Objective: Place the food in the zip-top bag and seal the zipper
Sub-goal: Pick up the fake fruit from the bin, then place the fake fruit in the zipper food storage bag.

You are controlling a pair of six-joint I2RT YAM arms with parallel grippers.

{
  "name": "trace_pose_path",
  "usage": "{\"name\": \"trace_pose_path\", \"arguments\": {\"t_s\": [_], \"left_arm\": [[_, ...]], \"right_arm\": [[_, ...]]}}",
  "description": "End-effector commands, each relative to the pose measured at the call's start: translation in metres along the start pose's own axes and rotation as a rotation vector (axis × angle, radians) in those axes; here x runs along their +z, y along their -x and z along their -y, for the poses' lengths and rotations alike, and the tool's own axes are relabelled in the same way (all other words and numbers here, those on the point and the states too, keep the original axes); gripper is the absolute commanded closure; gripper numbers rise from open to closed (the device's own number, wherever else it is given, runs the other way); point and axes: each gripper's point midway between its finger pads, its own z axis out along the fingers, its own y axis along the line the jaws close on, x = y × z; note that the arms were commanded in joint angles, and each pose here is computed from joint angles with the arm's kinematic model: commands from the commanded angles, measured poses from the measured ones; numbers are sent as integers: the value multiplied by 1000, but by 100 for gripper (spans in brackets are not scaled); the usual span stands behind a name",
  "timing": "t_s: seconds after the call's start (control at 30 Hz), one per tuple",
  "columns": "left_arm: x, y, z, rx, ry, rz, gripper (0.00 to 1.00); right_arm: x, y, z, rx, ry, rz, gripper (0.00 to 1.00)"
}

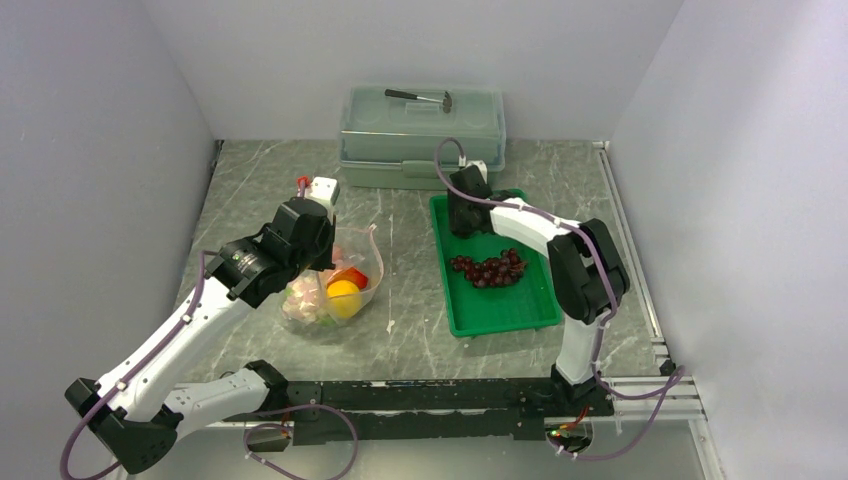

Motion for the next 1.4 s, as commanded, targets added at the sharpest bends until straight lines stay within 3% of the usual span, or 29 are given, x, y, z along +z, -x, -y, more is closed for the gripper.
{"name": "trace_pose_path", "arguments": {"t_s": [0.0, 0.57, 0.9, 1.37], "left_arm": [[-2, 6, 2, -1, -15, 20, 100], [-2, 5, 1, -5, -12, 21, 100], [-1, 4, 1, -3, -6, 16, 100], [-6, 8, 0, -12, -18, 40, 100]], "right_arm": [[-34, 34, 2, 30, 20, 113, 64], [-148, 72, -32, 57, 242, 312, 67], [-227, 73, -84, -10, 451, 407, 67], [-303, 37, -178, -140, 835, 390, 67]]}}
